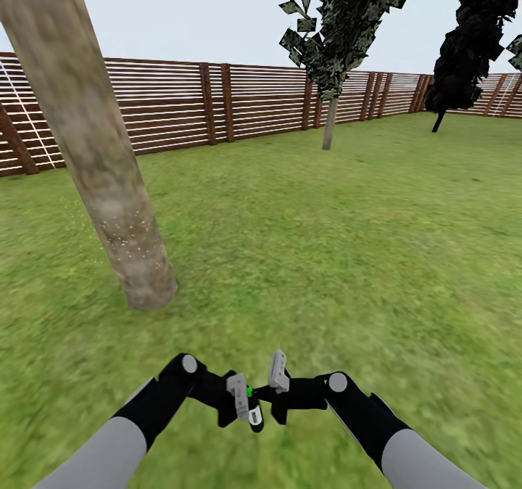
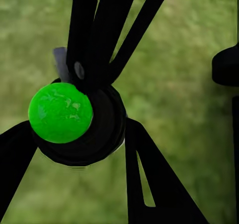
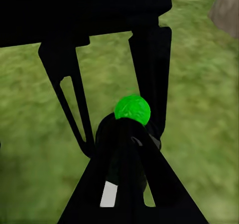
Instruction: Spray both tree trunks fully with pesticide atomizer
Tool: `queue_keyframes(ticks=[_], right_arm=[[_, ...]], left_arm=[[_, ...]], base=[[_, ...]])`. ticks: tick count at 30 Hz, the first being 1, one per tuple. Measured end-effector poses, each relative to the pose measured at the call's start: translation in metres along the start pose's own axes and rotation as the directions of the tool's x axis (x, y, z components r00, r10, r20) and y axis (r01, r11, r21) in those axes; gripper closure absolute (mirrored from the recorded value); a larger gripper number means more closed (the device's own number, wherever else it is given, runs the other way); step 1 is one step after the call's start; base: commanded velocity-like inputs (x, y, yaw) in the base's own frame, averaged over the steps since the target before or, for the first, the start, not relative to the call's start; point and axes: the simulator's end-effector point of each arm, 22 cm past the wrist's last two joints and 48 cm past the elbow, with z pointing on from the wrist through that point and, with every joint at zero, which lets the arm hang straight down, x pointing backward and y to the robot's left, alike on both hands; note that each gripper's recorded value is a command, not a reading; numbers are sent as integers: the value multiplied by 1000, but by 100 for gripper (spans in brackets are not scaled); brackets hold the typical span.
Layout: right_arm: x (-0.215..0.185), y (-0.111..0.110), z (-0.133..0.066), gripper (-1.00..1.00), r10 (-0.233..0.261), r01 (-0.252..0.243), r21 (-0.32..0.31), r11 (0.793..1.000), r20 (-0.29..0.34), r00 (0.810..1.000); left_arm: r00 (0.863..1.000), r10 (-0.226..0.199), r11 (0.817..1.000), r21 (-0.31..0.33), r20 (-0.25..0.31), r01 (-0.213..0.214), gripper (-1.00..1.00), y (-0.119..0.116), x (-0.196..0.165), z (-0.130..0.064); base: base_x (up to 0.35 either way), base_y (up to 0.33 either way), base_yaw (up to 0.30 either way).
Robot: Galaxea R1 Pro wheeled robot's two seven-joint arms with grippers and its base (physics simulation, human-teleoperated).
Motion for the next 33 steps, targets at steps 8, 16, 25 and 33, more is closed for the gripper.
queue_keyframes(ticks=[8,16,25,33], right_arm=[[0,0,0,100,0,0,0,1000,0,1000],[0,0,0,100,2,-2,1,1000,1,1000],[1,1,0,100,2,-2,-1,1000,-1,1000],[1,0,0,-100,1,-1,-1,1000,-1,1000]], left_arm=[[1000,2,1000,1,1,-2,100,0,-1,1],[1000,2,1000,28,-2,-2,100,-6,-1,0],[1000,-8,1000,29,-23,9,100,-6,11,-1],[967,-114,993,-55,-226,104,100,15,149,-70]], base=[[0,0,0],[0,0,0],[0,0,0],[0,0,0]])
